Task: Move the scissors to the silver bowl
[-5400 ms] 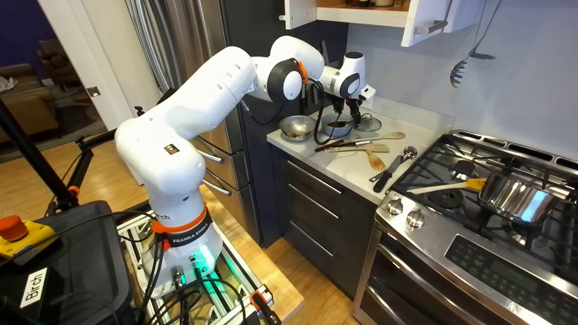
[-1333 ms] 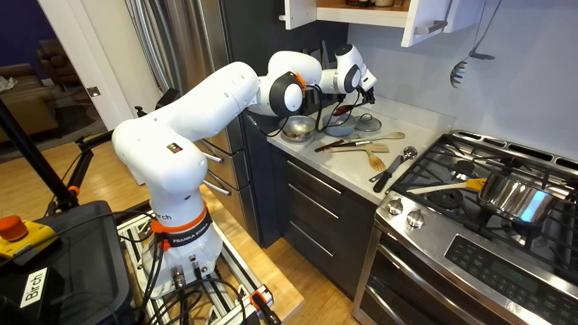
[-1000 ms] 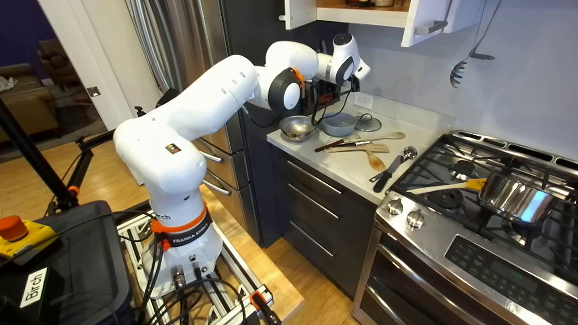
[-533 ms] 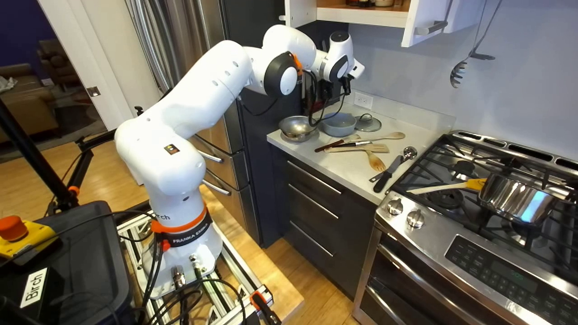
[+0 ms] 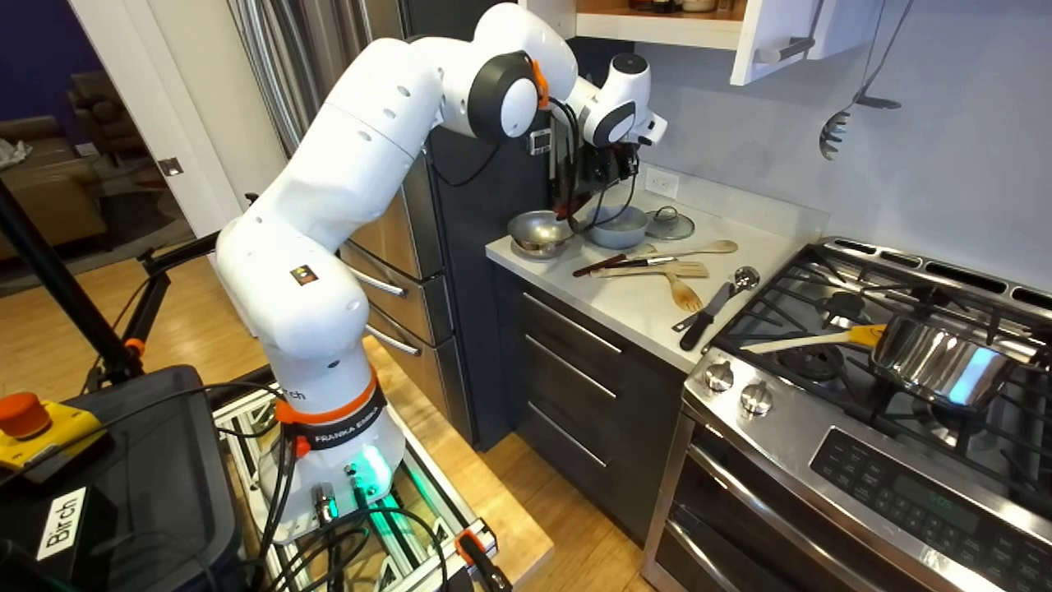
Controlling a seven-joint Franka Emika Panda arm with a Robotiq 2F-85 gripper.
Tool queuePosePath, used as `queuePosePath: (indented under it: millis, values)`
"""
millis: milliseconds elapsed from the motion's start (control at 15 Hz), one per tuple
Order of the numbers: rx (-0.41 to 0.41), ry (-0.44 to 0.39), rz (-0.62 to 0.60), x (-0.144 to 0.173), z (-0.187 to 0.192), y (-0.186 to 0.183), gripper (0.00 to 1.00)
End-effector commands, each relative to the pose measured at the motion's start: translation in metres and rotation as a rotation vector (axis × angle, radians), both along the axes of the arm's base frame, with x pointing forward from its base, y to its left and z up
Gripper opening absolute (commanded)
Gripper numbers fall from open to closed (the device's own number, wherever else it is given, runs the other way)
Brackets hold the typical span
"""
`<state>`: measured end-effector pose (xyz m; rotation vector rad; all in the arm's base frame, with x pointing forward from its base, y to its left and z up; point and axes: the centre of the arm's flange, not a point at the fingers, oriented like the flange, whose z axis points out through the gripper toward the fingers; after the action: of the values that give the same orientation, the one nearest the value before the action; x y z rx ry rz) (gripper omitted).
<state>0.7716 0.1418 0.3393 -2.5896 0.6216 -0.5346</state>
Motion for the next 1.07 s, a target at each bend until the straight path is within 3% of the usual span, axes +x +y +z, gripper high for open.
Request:
queuePosePath:
  millis: [0,133,400,600,667,733,1000]
  values:
    - [-0.001,0.035,0.096,-0.058,0.006,0.006,0.03]
    - [-0.021,0.05,0.157,-0.071,0.001,0.017,0.03]
    - [-0.053,0.01,0.103,-0.082,-0.02,0.04,0.03]
    - [-0.102,0.052,0.131,-0.088,-0.039,0.053,0.03]
    - [-0.107,0.086,0.157,-0.092,-0.046,0.055,0.38]
    - [-0.119,0.094,0.162,-0.094,-0.05,0.057,0.4]
    - [-0.161,0.085,0.128,-0.092,-0.044,0.036,0.68]
